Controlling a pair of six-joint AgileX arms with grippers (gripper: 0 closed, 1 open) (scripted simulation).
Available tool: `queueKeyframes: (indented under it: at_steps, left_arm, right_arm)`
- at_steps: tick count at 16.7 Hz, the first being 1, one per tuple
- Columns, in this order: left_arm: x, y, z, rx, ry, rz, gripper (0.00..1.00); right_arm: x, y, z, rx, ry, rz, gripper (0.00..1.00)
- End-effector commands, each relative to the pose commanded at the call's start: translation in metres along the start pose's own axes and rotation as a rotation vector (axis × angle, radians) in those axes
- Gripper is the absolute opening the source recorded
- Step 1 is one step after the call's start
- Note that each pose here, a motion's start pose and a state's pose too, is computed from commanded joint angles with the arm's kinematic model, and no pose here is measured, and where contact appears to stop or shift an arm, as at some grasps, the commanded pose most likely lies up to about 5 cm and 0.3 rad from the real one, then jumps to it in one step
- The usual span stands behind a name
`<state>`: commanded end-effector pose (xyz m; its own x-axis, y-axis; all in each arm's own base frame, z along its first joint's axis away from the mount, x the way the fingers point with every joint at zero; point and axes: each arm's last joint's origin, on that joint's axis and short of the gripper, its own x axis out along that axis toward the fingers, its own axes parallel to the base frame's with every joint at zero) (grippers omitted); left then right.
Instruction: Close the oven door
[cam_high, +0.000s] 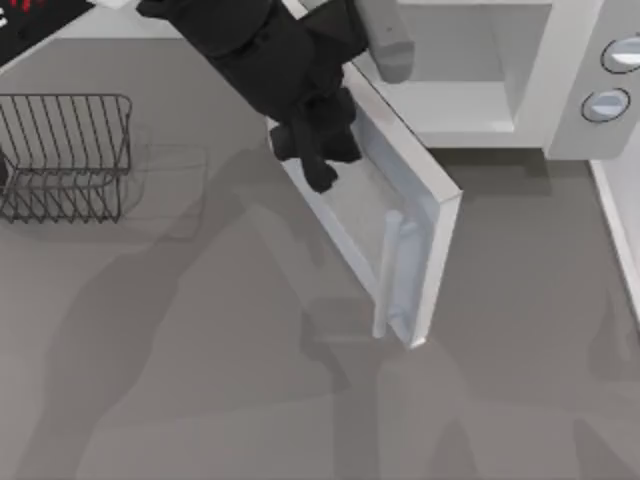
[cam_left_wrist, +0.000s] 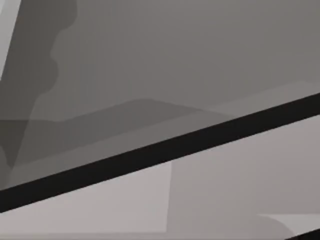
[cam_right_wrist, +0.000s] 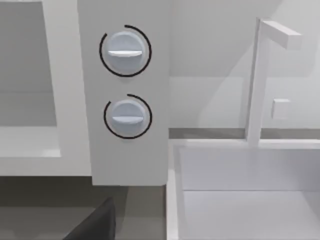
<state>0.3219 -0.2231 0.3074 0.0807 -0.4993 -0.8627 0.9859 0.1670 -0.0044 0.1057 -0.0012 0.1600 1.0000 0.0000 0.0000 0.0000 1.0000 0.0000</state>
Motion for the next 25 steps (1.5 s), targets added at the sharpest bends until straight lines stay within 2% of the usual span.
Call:
queueKeyframes:
  at_steps: [12, 16, 22, 25]
  left_arm:
    - [0.014, -0.005, 0.024, -0.004, -0.001, 0.002, 0.00]
    - [0.012, -0.005, 0.024, -0.007, -0.003, 0.005, 0.00]
    - [0.027, -0.012, 0.028, -0.018, 0.033, -0.034, 0.00]
    - [0.027, -0.012, 0.036, -0.015, 0.020, -0.020, 0.00]
  right_arm:
    - [0.000, 0.000, 0.000, 0.000, 0.000, 0.000, 1.00]
    - [0.000, 0.000, 0.000, 0.000, 0.000, 0.000, 1.00]
    - [0.000, 0.000, 0.000, 0.000, 0.000, 0.000, 1.00]
    - [0.000, 0.000, 0.000, 0.000, 0.000, 0.000, 1.00]
